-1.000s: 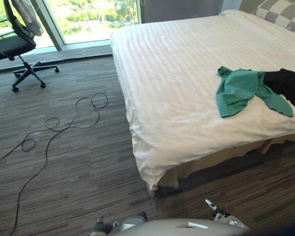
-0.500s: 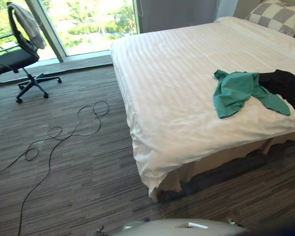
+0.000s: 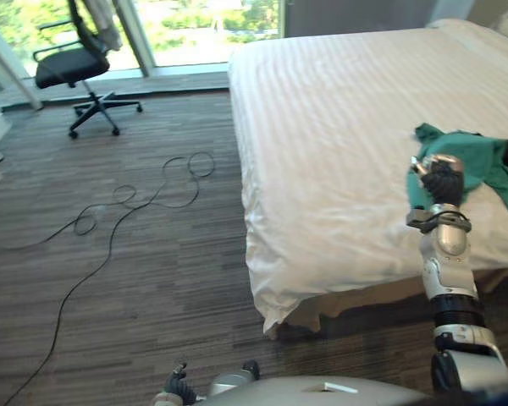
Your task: Tidy the bed and pick cloth on bed and put in laundry
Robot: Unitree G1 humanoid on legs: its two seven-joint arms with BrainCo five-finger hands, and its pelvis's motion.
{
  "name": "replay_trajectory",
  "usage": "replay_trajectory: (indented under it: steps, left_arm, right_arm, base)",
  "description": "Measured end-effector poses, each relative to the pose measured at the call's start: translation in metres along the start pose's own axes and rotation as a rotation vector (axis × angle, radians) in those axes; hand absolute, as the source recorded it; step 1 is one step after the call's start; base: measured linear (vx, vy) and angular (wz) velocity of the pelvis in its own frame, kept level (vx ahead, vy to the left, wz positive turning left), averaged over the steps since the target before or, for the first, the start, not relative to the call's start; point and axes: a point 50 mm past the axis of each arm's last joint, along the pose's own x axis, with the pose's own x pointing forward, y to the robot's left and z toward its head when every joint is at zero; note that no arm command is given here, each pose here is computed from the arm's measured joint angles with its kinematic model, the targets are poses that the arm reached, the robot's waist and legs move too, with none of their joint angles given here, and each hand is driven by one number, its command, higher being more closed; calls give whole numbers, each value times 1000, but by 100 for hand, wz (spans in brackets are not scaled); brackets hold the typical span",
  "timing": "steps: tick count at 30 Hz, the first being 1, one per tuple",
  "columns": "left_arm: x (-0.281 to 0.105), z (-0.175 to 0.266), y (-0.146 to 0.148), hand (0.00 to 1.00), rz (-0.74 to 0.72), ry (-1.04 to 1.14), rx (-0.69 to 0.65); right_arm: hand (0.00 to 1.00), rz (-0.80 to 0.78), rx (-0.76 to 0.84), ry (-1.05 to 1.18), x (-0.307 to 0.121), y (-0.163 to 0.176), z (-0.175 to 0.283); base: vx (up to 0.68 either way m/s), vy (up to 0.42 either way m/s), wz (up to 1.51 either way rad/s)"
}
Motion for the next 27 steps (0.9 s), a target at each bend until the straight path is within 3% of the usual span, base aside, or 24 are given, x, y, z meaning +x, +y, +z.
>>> replay_trajectory:
  steps: [5,7,10,14,22,27]
  left_arm:
    - [-5,-12,-5,0,6,-19,-81]
    - [-5,-11,-2,0,17,-42,-91]
    - [3,15,5,0,26,-119,-104]
    - [5,57,13,0,-11,-300,-113]
    - [8,116,2,0,-148,-374,-117]
    - [11,135,-2,0,-247,-353,-134]
  right_arm:
    - [100,334,98,16,-3,39,-4]
    - [100,492,124,72,-4,70,-9]
    - [100,583,132,116,16,104,-9]
    - [100,511,106,41,76,121,21]
    - [100,435,107,63,116,149,45]
    - [100,324,82,61,132,129,55]
  base:
    - [-80,-17,15]
    - [-133,-34,27]
    - [-134,-62,48]
    - [-132,-63,50]
    - [-42,8,15]
    - [-40,-14,-3]
